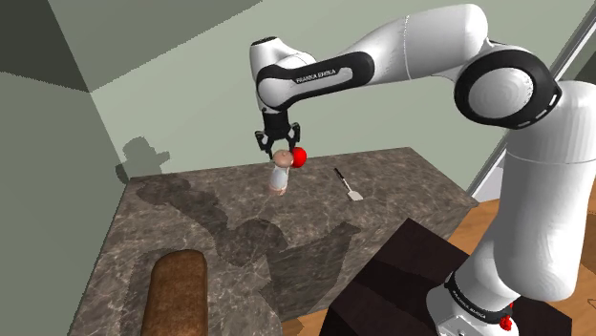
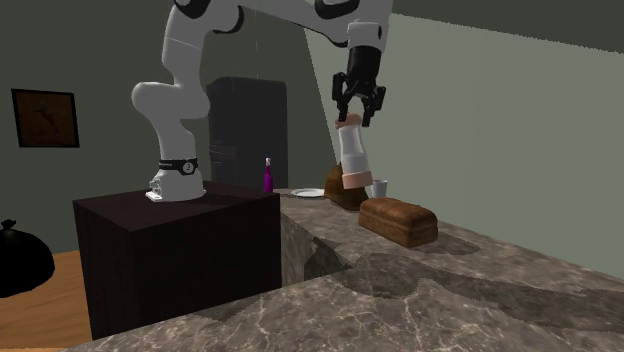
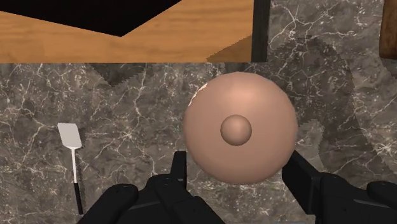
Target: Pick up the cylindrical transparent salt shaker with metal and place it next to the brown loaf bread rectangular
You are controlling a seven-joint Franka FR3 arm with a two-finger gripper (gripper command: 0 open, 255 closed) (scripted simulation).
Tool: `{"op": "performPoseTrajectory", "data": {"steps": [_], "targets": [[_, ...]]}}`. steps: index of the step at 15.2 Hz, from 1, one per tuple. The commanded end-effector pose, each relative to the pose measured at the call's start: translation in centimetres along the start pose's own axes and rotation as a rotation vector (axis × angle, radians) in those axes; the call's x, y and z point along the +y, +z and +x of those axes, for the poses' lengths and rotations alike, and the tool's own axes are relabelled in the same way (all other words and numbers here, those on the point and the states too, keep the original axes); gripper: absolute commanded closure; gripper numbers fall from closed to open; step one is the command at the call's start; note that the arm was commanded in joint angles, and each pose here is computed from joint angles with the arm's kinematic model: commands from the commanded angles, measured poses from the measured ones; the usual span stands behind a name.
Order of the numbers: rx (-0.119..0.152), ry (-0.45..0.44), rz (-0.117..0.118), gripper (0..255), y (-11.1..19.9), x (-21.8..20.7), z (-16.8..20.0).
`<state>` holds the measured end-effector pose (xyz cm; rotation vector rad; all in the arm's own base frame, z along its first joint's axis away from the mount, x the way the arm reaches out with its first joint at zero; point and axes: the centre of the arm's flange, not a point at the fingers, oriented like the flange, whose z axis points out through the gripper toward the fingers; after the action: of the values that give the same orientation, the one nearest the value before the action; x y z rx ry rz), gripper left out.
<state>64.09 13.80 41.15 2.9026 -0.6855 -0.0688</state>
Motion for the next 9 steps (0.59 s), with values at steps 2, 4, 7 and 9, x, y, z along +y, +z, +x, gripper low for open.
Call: {"op": "performPoseTrajectory", "data": {"steps": [2, 4, 7, 9], "targets": [[0.0, 0.001, 0.0, 255, -0.6, -3.0, -2.1], [0.0, 0.001, 0.0, 255, -1.0, -5.0, -3.7], [0.0, 0.001, 0.0, 255, -1.5, -8.1, -6.1], [0.0, 0.001, 0.0, 255, -1.8, -10.2, -7.7]]}}
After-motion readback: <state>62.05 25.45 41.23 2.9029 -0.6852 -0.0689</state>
